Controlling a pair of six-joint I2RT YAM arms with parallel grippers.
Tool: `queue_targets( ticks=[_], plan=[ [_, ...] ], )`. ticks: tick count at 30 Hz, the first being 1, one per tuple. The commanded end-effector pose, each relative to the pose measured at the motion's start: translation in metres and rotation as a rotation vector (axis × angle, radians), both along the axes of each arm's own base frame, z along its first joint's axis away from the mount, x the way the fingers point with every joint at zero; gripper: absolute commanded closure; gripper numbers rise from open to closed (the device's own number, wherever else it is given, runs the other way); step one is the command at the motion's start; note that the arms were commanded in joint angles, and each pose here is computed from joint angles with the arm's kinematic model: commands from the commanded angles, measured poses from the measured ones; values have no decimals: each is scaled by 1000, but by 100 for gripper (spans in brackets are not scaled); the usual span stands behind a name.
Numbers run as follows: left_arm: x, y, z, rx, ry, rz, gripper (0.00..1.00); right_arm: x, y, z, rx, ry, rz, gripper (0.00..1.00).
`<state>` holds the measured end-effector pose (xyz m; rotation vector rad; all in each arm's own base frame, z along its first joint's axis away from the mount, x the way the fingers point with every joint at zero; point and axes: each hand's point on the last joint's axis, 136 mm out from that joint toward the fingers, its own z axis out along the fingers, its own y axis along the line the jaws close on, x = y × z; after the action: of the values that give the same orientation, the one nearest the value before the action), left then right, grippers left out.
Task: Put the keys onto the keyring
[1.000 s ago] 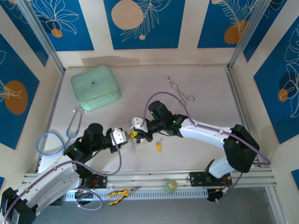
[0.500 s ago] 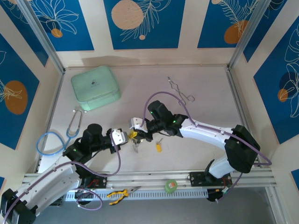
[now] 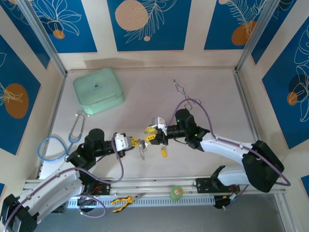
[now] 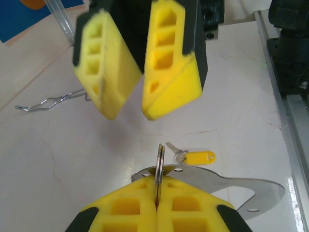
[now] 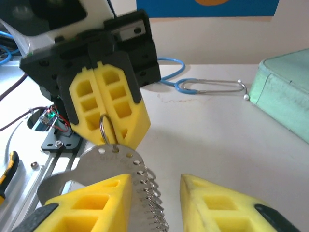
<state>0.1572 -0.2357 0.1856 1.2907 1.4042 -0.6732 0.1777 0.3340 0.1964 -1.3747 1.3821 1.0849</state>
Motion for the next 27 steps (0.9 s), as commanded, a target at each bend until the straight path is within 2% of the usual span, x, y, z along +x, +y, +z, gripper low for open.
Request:
queue_targets(
  ticks=[1,14,27],
  plan=[
    [-6,-6,14,-62,-18,-49,100,-4,4,6,41,-38,0,72],
    [-10,-7,12,-63,-10,-69,100,-18,22,12,43,-58,71,72],
    [-9,-8,11,-59,4,-70,100,-28,28,20,60,-66,118,77]
  ],
)
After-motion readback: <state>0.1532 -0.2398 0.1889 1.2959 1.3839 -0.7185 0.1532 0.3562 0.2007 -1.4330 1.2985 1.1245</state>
